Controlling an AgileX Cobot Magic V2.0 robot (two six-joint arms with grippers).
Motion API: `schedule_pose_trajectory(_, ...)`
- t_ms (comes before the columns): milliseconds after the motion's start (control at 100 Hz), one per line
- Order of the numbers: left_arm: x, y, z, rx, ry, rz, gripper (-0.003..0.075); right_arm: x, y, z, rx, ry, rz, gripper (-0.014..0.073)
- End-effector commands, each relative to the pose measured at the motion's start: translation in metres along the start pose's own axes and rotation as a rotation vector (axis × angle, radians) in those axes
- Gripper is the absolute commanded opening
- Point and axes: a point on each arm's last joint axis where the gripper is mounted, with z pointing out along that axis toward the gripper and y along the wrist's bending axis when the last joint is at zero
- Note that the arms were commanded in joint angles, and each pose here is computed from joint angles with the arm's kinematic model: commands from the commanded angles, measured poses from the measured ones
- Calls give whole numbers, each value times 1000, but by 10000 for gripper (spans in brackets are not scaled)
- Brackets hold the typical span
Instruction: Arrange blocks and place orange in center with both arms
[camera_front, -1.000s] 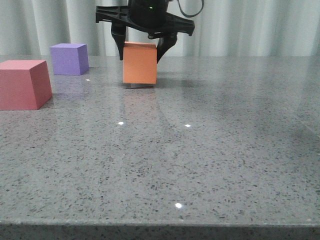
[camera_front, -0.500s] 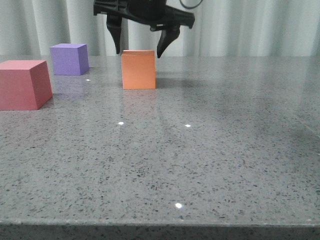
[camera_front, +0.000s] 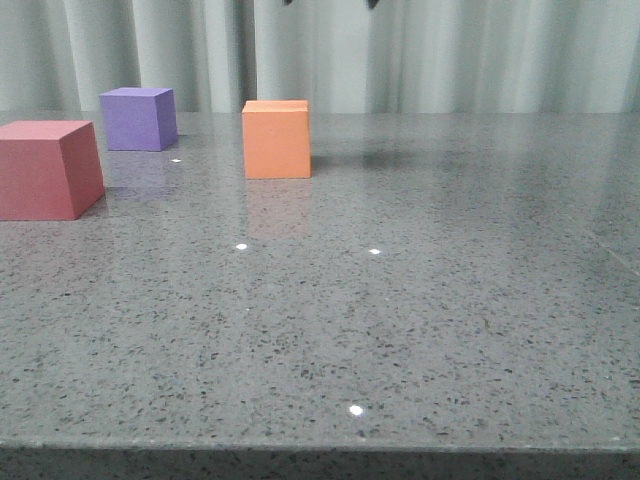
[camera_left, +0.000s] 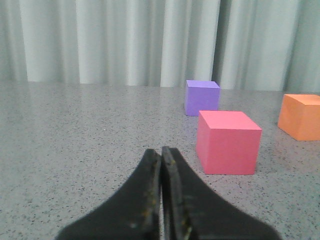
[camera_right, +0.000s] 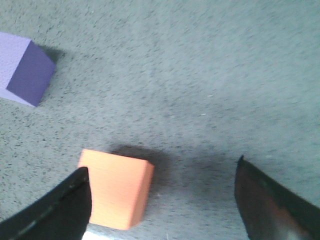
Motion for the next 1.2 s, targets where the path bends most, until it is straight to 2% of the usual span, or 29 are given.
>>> schedule_pose_trajectory(0,5,1,-2,4,-74,-10,-20,-23,-21,-61,-31,-144,-25,582)
schedule_pose_trajectory(100,5,1,-2,4,-74,-10,-20,-25,-43,-73,-18,-126,-8,582)
schedule_pose_trajectory(360,5,1,-2,4,-74,-10,-20,-28,-106,-110,104,-112,22,582)
schedule_pose_trajectory(670,5,1,-2,4,-74,-10,-20,-19,-149,-156,197,-137,61,582)
schedule_pose_trajectory(930,5,1,-2,4,-74,-10,-20,16,-169,-165,243,-134,94,582)
schedule_pose_trajectory(1190,5,1,-2,4,-74,-10,-20,82,-176,-171,266,-167,102,582)
